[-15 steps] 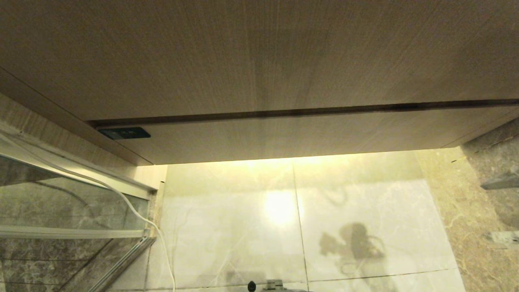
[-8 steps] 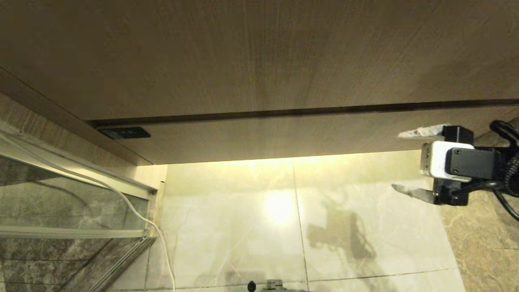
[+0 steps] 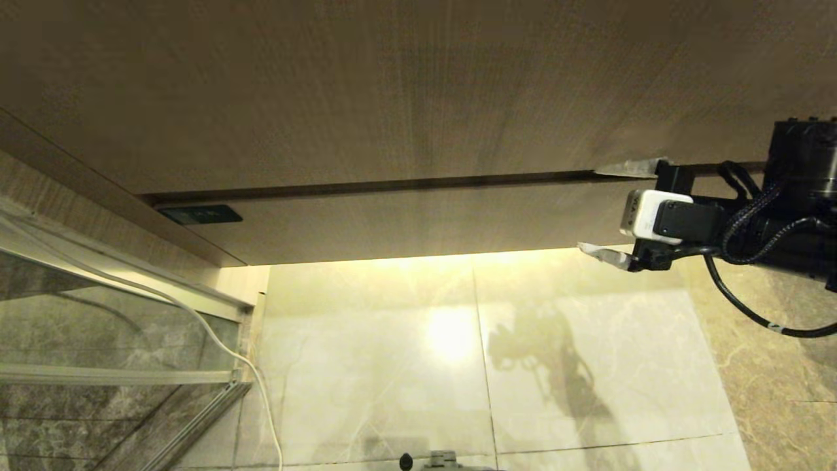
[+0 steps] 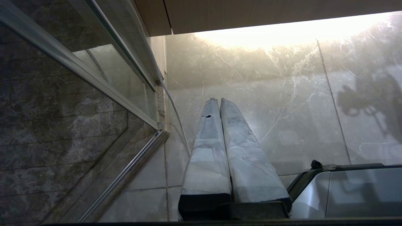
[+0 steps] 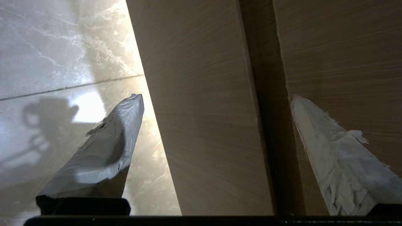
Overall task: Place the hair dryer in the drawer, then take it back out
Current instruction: Pull open the drawer
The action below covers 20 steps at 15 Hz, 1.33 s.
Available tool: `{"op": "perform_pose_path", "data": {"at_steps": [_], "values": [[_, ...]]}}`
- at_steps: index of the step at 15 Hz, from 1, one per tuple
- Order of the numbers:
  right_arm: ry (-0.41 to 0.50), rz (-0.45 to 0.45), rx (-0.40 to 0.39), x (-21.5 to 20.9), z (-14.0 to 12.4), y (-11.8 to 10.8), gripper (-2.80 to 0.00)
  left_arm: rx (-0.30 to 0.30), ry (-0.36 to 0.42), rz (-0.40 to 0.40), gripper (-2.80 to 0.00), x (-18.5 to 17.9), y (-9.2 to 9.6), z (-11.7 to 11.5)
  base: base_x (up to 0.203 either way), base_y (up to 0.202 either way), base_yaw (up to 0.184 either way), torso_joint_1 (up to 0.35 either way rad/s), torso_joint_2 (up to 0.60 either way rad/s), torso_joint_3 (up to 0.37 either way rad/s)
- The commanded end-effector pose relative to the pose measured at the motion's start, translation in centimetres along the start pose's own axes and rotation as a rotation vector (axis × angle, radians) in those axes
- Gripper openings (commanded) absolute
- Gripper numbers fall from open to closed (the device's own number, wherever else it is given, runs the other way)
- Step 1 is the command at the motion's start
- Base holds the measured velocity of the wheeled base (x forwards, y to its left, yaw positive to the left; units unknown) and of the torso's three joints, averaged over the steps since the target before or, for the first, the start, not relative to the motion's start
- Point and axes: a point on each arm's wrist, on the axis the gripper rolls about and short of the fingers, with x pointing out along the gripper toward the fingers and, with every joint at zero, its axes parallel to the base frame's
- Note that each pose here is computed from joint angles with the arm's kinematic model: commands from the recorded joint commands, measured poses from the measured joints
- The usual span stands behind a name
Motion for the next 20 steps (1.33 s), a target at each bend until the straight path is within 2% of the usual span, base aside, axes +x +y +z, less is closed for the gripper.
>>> {"op": "perform_pose_path", "data": {"at_steps": [1, 5, 8, 13, 17, 19, 20], "values": [[0.019, 0.030, 0.010, 1.6, -1.1, 0.5, 0.00, 0.000, 0.002, -0.001, -2.80, 0.0, 0.0, 0.0, 0.000, 0.000, 0.000, 0.000, 0.00, 0.000], [0.028, 0.037, 0.020, 2.6, -1.7, 0.5, 0.00, 0.000, 0.000, -0.002, -2.80, 0.0, 0.0, 0.0, 0.000, 0.000, 0.000, 0.000, 0.00, 0.000], [0.029, 0.021, 0.042, 5.1, -2.4, -0.4, 0.00, 0.000, 0.002, -0.001, -2.80, 0.0, 0.0, 0.0, 0.000, 0.000, 0.000, 0.000, 0.00, 0.000], [0.048, 0.052, 0.036, 5.6, -3.2, 0.5, 0.00, 0.000, 0.002, -0.001, -2.80, 0.0, 0.0, 0.0, 0.000, 0.000, 0.000, 0.000, 0.00, 0.000], [0.087, 0.190, 0.085, 5.4, -3.4, 1.5, 0.00, 0.000, 0.002, 0.000, -2.80, 0.0, 0.0, 0.0, 0.000, 0.000, 0.000, 0.000, 0.00, 0.000], [0.143, 0.303, 0.141, 4.0, -3.6, 1.6, 0.00, 0.000, 0.002, -0.001, -2.80, 0.0, 0.0, 0.0, 0.000, 0.000, 0.000, 0.000, 0.00, 0.000], [0.174, 0.332, 0.158, 3.1, -3.7, 1.4, 0.00, 0.000, 0.002, 0.000, -2.80, 0.0, 0.0, 0.0, 0.000, 0.000, 0.000, 0.000, 0.00, 0.000]]}}
